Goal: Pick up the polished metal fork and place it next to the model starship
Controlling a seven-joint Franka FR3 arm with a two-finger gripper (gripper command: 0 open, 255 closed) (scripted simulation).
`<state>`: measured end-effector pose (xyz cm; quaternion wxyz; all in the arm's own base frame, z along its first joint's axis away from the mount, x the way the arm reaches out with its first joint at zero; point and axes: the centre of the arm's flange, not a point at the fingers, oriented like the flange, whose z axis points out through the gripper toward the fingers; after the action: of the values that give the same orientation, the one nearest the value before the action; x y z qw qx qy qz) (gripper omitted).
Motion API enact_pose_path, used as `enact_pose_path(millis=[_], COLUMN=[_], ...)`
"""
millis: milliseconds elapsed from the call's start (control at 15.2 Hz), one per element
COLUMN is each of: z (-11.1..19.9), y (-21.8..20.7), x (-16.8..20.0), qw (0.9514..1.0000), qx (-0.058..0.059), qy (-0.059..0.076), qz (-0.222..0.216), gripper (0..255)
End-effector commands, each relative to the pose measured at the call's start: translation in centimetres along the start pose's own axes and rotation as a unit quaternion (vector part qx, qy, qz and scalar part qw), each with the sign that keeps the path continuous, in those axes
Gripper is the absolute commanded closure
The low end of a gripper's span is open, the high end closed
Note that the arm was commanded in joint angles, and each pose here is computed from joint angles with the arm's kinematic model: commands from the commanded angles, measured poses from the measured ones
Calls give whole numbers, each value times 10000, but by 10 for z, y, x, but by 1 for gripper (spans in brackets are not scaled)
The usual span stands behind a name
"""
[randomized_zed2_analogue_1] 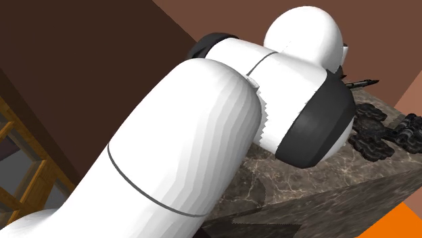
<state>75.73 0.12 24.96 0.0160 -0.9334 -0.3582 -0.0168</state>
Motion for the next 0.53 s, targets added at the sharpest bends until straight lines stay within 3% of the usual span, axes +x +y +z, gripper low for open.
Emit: enact_pose_path(millis=[0, 462], z=[-23, -34], y=[-1, -1], x=[-1, -1], qw=[10000, 10000], qx=[0, 0], qy=[0, 0], qz=[0, 0], gripper=[0, 0])
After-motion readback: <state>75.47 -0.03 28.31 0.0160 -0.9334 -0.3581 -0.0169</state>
